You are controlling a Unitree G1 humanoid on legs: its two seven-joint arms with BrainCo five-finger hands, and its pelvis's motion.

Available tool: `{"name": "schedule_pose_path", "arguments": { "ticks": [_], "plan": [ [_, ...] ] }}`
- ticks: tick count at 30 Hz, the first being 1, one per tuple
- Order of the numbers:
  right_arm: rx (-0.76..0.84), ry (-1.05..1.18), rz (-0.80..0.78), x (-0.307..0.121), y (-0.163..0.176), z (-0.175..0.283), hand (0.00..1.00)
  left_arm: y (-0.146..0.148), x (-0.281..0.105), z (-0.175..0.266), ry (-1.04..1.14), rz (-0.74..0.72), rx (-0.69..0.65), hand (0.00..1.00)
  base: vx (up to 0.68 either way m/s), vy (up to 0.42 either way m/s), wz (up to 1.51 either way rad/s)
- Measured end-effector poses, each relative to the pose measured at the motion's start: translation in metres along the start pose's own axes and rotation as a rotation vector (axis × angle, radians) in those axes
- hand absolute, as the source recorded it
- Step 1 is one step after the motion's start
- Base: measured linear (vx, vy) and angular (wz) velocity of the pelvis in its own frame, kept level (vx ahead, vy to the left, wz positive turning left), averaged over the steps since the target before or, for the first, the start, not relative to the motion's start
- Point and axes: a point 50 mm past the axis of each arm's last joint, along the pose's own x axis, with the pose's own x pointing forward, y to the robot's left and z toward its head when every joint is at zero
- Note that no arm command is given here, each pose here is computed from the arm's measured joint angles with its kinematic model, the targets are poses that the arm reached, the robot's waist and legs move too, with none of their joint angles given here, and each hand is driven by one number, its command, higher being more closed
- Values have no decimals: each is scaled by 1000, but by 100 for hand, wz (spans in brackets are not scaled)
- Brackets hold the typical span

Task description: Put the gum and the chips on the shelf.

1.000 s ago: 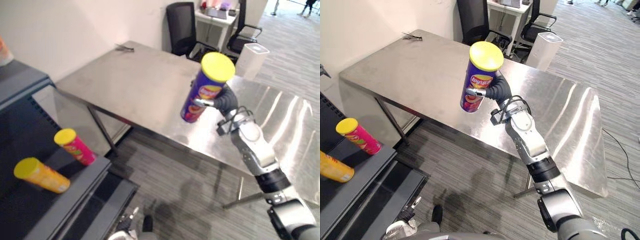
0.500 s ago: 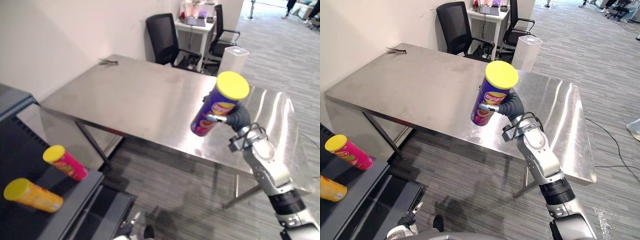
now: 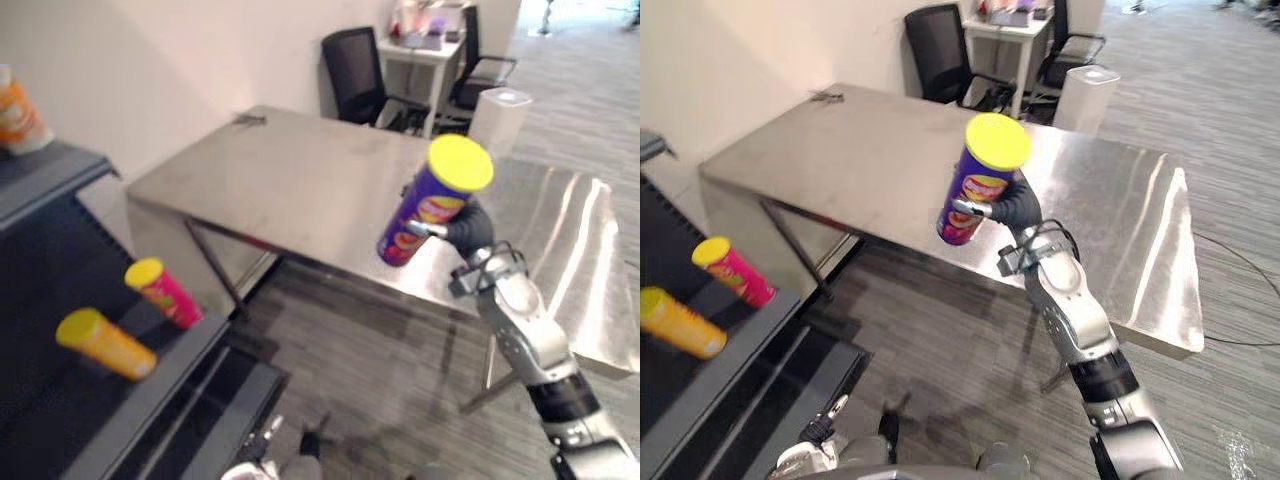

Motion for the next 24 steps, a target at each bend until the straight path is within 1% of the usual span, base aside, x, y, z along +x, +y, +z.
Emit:
{"name": "schedule_pose_path", "arguments": {
  "ticks": [2, 4, 8, 10, 12, 18, 19, 22, 24],
  "plan": [
    [-6, -1, -8, 2, -3, 1, 100, 2, 1, 6, -25, -1, -27, 0, -267, -163, 125],
    [-3, -33, -64, 1, -14, 7, 100, 6, 1, 14, -57, 4, -70, 0, -184, -172, 165],
    [-5, -138, -218, -4, -41, 28, 100, 13, -2, 3, -28, 17, -95, 0, -153, -120, 149],
    [-23, -169, -267, -6, -50, 34, 100, 12, -2, -2, -4, 15, -100, 0, -140, -1, 103],
    [-48, -191, -332, -11, -60, 40, 100, 9, -3, -13, 37, 19, -132, 0, -185, 108, 103],
    [-43, -220, -495, -30, -86, 44, 100, 4, -4, -19, 69, 6, -92, 0, -159, 206, 95],
    [-47, -211, -527, -36, -90, 42, 100, 4, -4, -19, 67, 4, -58, 0, -82, 199, 73],
    [-62, -193, -594, -45, -94, 36, 100, 6, -3, -18, 66, 5, -15, 0, -105, 244, 30],
    [-89, -169, -611, -49, -95, 32, 100, 8, -3, -17, 64, 6, -9, 0, -92, 150, 13]
  ]
}}
